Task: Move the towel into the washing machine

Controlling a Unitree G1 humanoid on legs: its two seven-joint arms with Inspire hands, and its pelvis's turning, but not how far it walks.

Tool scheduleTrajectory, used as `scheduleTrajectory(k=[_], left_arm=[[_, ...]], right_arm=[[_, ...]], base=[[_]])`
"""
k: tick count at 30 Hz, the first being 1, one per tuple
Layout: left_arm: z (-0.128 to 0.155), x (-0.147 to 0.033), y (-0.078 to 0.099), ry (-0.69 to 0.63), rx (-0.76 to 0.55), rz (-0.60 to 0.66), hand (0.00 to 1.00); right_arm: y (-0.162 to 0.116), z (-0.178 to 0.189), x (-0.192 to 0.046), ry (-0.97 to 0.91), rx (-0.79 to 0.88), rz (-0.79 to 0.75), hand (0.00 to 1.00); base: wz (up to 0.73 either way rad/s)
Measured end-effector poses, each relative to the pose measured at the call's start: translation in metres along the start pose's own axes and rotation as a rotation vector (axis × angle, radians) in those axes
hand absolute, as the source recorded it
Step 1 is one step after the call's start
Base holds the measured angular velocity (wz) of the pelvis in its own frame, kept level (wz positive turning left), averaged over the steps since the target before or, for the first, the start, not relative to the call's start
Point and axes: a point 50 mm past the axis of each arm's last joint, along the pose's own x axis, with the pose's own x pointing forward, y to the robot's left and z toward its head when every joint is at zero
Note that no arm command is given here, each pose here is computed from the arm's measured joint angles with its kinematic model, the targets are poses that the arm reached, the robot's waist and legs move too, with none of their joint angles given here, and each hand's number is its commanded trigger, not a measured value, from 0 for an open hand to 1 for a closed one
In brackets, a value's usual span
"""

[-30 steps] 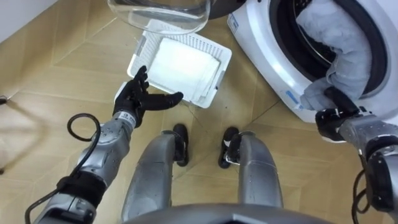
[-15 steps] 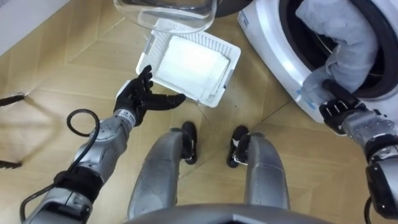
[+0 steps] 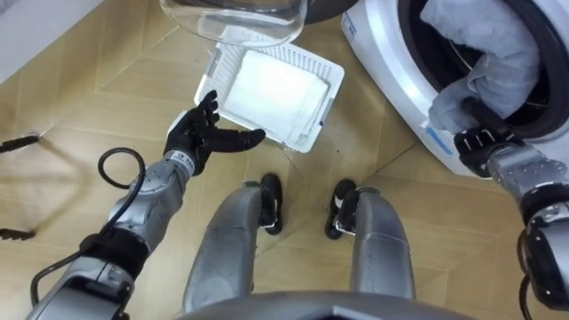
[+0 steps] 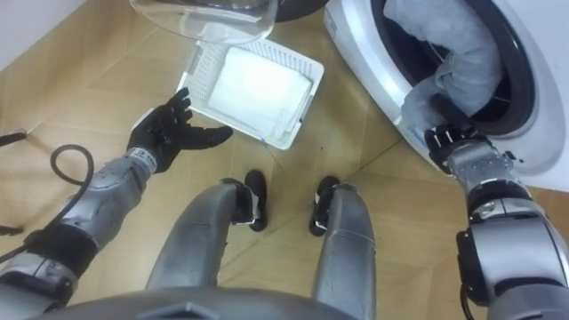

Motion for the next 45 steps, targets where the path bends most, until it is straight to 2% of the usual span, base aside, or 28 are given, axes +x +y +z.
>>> scheduleTrajectory(k=[10,17,18,19,23,32,39,45], left_arm=[[0.005,0.002,0.003,-0.012,0.0,0.061,0.0],[0.009,0.002,0.004,-0.046,0.001,0.088,0.0],[0.01,0.002,0.004,-0.047,0.001,0.09,0.0],[0.011,0.002,0.004,-0.052,0.001,0.089,0.0],[0.013,0.002,0.003,-0.067,0.001,0.086,0.0],[0.023,0.005,0.004,-0.108,-0.027,0.094,0.0],[0.024,0.007,0.004,-0.101,0.016,0.083,0.0],[0.019,0.008,0.005,-0.074,0.017,0.077,0.0]], right_arm=[[0.011,0.017,-0.004,-0.017,0.118,-0.052,1.0],[0.013,0.023,-0.006,0.002,0.278,-0.105,1.0],[0.012,0.023,-0.006,0.002,0.289,-0.108,0.56],[0.012,0.025,-0.007,0.007,0.33,-0.113,0.0],[0.015,0.031,-0.008,0.025,0.446,-0.12,0.0],[0.027,0.041,-0.012,-0.024,0.501,-0.092,0.0],[0.024,0.041,-0.01,-0.062,0.492,-0.005,0.0],[0.009,0.03,-0.004,-0.079,0.386,0.027,0.0]], base=[[0.03],[0.07],[0.06],[0.05],[0.08],[0.04],[-0.05],[-0.07]])
